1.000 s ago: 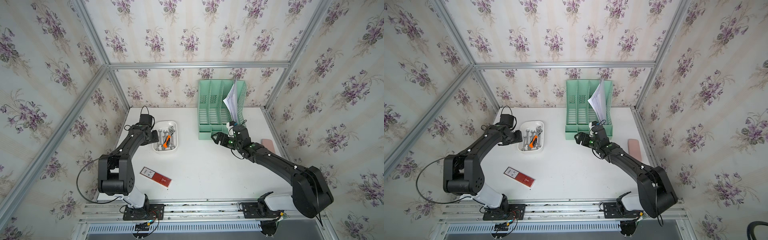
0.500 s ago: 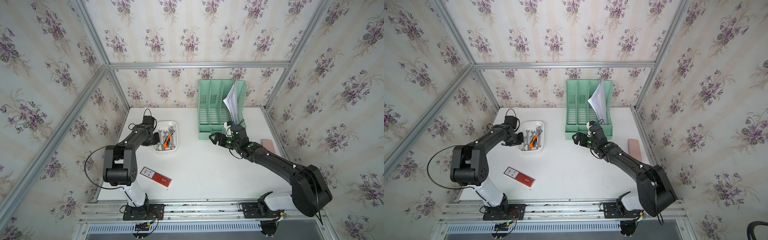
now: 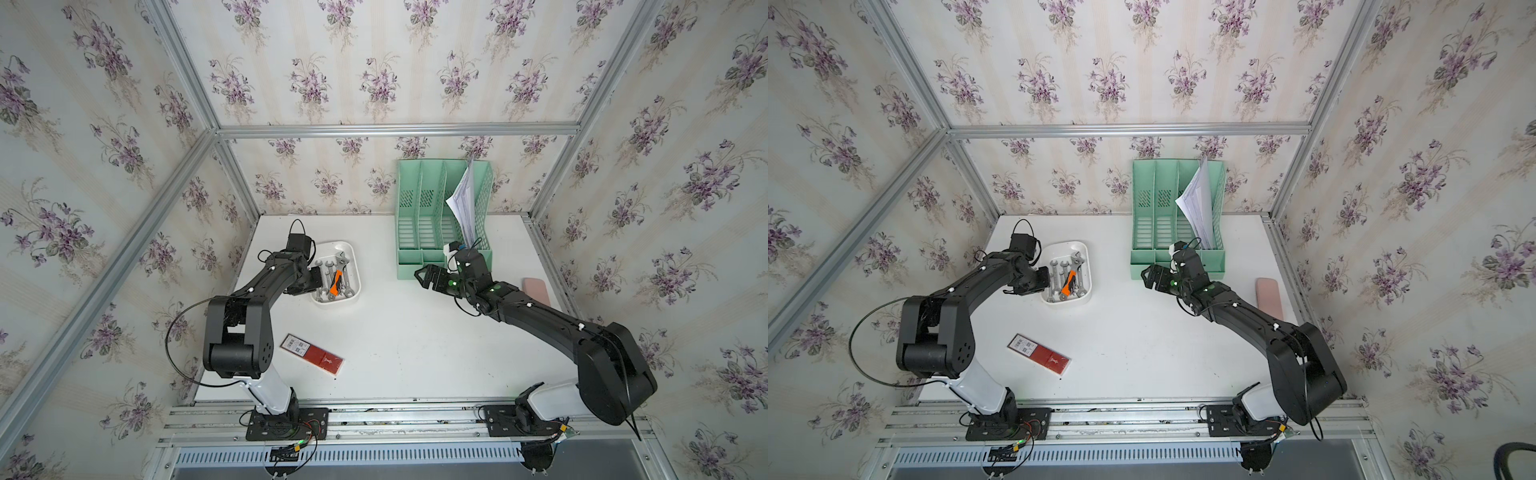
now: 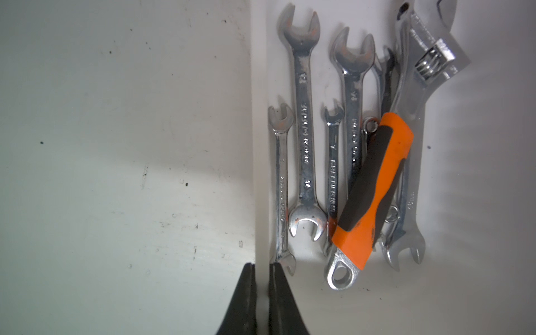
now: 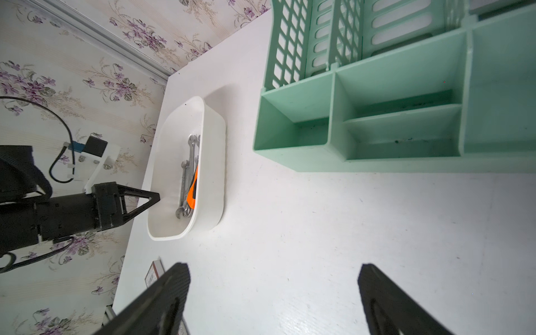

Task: Take out the wrench from the storage box
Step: Move the storage box to the center of the board.

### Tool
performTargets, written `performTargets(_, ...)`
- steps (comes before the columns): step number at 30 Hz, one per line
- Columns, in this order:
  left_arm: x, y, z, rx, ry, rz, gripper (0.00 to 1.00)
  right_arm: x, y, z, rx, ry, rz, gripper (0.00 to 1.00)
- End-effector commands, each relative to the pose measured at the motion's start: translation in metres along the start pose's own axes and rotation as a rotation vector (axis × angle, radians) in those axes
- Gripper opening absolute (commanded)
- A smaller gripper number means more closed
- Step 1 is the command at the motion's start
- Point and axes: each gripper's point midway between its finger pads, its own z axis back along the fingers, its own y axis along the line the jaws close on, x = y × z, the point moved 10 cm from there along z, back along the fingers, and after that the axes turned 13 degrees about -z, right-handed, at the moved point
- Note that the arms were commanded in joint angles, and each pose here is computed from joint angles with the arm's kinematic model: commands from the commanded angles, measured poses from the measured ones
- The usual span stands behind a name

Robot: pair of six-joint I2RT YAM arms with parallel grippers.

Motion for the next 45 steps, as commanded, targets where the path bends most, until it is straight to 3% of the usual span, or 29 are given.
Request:
performTargets(1,-0.008,-0.011,0.009,-0.015,0.015,-0.013,0.05,-0.004,0.004,-0.003,-0.003,0.017,0.008,0.95)
performTargets(17,-0.085,-0.115,0.039,-0.066,0.078,-0.138,0.03,-0.006,0.006,-0.008,-0.075,0.030,-0.004,0.95)
performTargets(22,-0.109,-0.138,0.048,-0.073,0.067,-0.138,0.03,-0.008,0.010,-0.001,-0.099,0.068,-0.022,0.90)
performTargets(33,-0.120,-0.198,0.055,-0.119,0.016,-0.198,0.04,-0.018,0.022,0.035,-0.176,0.143,-0.031,0.75)
performTargets(40,-0.117,-0.221,0.050,-0.151,-0.008,-0.197,0.06,-0.031,0.016,0.037,-0.246,0.201,-0.046,0.69)
performTargets(45,-0.121,-0.239,0.055,-0.195,-0.044,-0.181,0.19,-0.043,0.012,0.022,-0.254,0.264,-0.038,0.63)
